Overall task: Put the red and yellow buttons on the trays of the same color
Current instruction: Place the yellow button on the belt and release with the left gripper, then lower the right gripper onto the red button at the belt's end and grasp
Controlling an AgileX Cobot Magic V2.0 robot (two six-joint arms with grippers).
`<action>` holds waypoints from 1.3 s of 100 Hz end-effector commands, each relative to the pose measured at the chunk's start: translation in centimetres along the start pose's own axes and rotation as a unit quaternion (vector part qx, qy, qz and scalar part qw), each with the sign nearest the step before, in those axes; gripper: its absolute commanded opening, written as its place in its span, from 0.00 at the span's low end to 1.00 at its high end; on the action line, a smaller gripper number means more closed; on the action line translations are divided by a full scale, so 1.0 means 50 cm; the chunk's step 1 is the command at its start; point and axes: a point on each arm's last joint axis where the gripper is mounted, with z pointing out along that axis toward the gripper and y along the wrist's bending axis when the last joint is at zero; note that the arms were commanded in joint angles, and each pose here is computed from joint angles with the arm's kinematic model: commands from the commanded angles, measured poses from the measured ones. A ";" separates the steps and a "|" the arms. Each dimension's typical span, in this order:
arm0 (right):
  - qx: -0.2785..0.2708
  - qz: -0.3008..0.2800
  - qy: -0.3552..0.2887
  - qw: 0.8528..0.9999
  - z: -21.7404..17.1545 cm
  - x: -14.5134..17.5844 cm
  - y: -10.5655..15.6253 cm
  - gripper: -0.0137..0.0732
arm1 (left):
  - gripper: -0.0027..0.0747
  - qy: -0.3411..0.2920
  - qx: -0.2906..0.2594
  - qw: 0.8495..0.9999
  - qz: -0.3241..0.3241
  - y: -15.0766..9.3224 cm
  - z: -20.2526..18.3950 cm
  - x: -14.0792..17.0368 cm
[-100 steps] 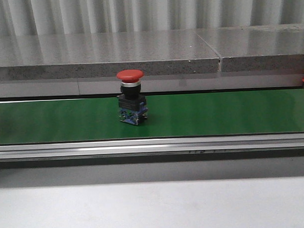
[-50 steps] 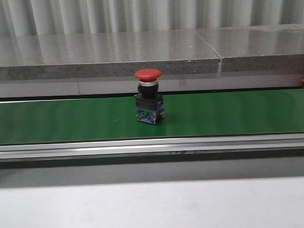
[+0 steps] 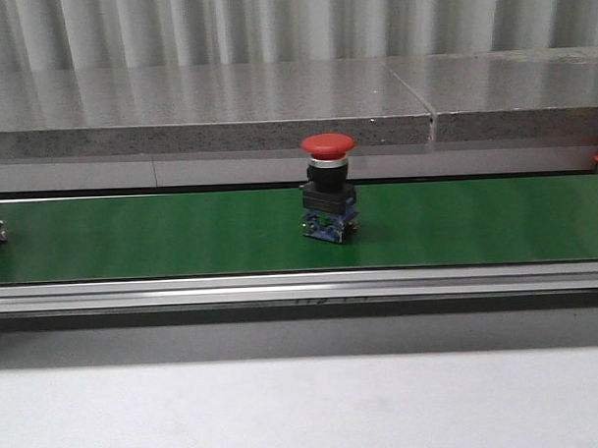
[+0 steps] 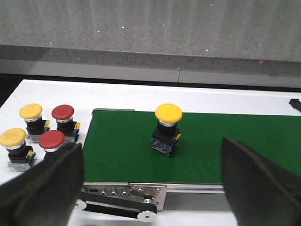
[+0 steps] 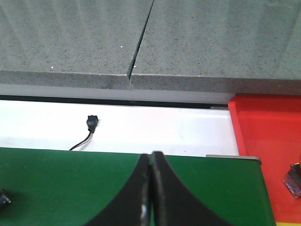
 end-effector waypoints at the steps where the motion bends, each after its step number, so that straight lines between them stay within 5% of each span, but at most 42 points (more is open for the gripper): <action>1: 0.006 -0.005 -0.052 0.999 -0.009 -0.032 -0.001 0.08 | 0.52 -0.060 0.010 0.998 -0.007 -0.003 -0.016 -0.017; 18: 0.006 -0.005 -0.052 0.999 -0.009 -0.032 -0.001 0.08 | 0.01 -0.061 0.010 0.998 -0.007 -0.003 -0.018 -0.007; 75: -0.008 -0.004 0.005 1.000 -0.008 -0.012 0.004 0.11 | 0.01 -0.061 0.010 0.998 -0.007 -0.003 -0.018 -0.007; 86: -0.020 0.009 0.036 0.999 -0.008 -0.001 0.009 0.28 | 0.01 -0.061 0.010 0.998 -0.007 -0.003 -0.018 -0.007; 110: -0.040 0.062 0.042 0.996 -0.009 0.001 0.017 0.90 | 0.01 -0.061 0.010 0.998 -0.007 -0.003 -0.018 -0.007; 130: -0.040 0.055 0.046 0.997 -0.004 0.001 0.017 0.90 | 0.01 -0.061 0.010 0.998 -0.007 -0.003 -0.018 -0.007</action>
